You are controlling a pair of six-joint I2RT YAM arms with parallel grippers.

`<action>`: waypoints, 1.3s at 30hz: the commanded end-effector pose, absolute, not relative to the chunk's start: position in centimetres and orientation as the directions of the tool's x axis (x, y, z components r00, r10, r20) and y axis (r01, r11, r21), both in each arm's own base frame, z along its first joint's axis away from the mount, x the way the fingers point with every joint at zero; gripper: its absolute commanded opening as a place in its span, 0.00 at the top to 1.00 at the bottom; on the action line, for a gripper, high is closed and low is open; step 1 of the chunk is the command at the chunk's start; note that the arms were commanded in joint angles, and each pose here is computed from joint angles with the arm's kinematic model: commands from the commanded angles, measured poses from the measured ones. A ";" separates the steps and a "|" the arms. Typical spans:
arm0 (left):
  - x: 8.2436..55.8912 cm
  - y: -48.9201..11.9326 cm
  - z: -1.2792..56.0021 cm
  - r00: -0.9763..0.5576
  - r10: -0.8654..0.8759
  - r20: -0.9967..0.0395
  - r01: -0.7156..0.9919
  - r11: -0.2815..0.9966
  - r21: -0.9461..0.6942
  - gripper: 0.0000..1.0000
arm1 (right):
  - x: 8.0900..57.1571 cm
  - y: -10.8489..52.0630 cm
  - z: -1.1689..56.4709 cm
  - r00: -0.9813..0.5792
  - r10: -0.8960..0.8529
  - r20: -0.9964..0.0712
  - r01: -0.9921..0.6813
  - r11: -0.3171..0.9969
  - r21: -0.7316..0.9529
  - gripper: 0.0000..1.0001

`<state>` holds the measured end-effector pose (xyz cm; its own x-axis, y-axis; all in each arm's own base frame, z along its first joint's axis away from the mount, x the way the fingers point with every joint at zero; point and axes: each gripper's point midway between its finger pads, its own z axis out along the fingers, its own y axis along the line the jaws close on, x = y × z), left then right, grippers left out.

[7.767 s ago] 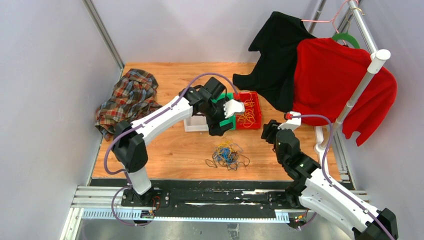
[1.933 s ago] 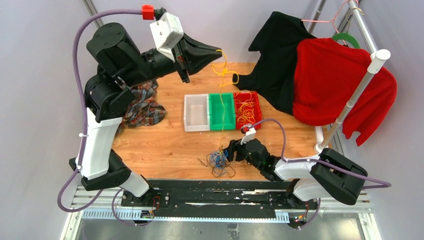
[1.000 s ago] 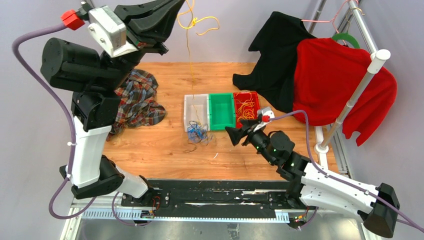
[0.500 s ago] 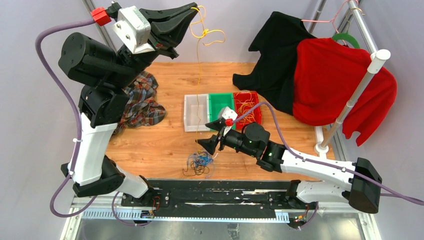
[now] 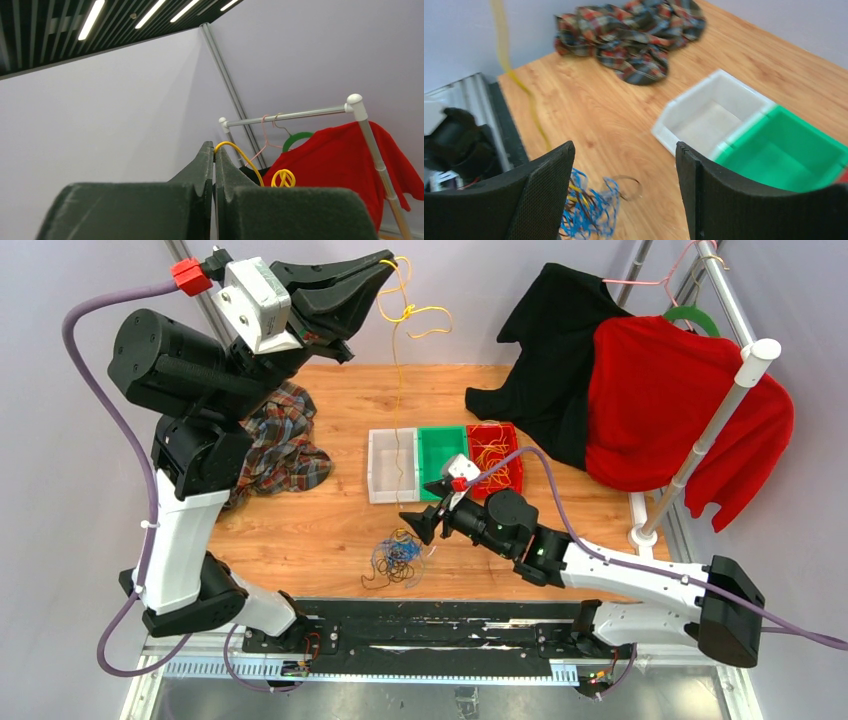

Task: Untangle the cables

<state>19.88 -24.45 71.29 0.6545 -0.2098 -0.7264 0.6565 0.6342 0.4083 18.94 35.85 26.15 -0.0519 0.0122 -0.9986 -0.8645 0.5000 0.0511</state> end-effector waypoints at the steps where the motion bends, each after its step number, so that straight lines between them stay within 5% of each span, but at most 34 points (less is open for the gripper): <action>1: 18.6 -24.0 71.7 0.654 -0.238 -0.718 0.671 0.621 0.406 0.99 | 22.9 30.9 24.4 -0.082 -0.030 -0.996 -0.671 0.741 0.033 0.25; 5: 18.8 -24.4 70.8 0.642 -0.226 -0.732 0.681 0.608 0.409 1.00 | 23.1 27.9 24.1 -0.089 -0.006 -0.996 -0.615 0.787 0.050 0.23; 13: 18.9 -25.0 70.3 0.631 -0.222 -0.743 0.692 0.594 0.410 1.00 | 17.9 30.8 29.2 0.030 0.085 -0.996 -0.858 0.513 0.018 0.22; 20: 18.9 -25.5 70.3 0.624 -0.229 -0.747 0.701 0.587 0.406 1.00 | 22.1 33.9 31.0 0.090 0.016 -0.996 -0.819 0.570 -0.065 0.22; 34: 18.8 -25.3 71.5 0.653 -0.246 -0.716 0.679 0.608 0.411 1.00 | 25.0 33.5 17.9 -0.149 -0.022 -0.989 -0.757 0.645 0.100 0.62; 39: 19.3 -24.7 73.1 0.696 -0.248 -0.674 0.629 0.664 0.405 1.00 | 24.1 31.5 11.9 -0.245 -0.054 -0.968 -0.714 0.685 0.143 0.67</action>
